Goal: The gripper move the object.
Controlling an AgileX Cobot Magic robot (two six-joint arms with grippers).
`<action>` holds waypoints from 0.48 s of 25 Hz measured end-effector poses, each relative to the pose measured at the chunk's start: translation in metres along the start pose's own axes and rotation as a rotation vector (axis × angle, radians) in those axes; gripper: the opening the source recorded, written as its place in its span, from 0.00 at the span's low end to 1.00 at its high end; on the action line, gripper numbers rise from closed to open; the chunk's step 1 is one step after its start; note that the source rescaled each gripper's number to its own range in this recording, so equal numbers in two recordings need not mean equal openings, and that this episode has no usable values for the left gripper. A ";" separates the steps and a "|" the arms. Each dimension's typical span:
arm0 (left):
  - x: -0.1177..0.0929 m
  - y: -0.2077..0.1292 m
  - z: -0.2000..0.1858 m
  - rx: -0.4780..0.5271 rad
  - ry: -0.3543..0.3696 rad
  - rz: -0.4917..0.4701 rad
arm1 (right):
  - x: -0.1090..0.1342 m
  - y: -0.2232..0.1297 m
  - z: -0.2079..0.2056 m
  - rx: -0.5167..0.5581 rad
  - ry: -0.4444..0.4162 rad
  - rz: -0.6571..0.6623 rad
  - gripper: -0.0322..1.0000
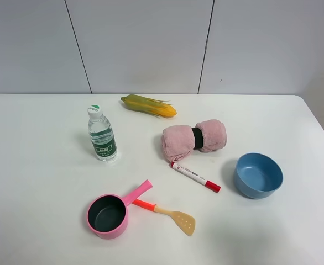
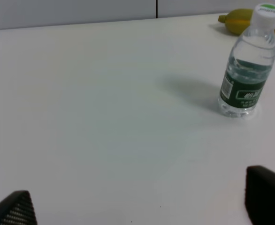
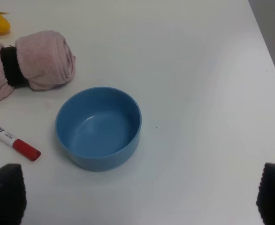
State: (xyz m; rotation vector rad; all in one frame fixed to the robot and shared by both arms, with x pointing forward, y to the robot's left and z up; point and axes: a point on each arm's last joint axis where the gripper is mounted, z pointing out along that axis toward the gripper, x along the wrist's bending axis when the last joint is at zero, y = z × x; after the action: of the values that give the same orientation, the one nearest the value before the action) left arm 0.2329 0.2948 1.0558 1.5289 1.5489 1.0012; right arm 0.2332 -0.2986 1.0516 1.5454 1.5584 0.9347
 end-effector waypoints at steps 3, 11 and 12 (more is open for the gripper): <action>0.000 0.000 0.000 0.000 0.000 0.000 | 0.000 0.000 0.000 0.000 0.000 0.000 1.00; 0.000 0.000 0.000 0.000 0.000 0.000 | 0.000 0.000 0.000 0.000 0.000 0.000 1.00; 0.000 0.000 0.000 0.000 0.000 0.000 | 0.000 0.000 0.000 0.000 0.000 0.000 1.00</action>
State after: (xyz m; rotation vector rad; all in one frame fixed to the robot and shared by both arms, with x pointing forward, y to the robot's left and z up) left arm 0.2329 0.2948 1.0558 1.5289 1.5489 1.0012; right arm 0.2332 -0.2986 1.0516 1.5454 1.5584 0.9347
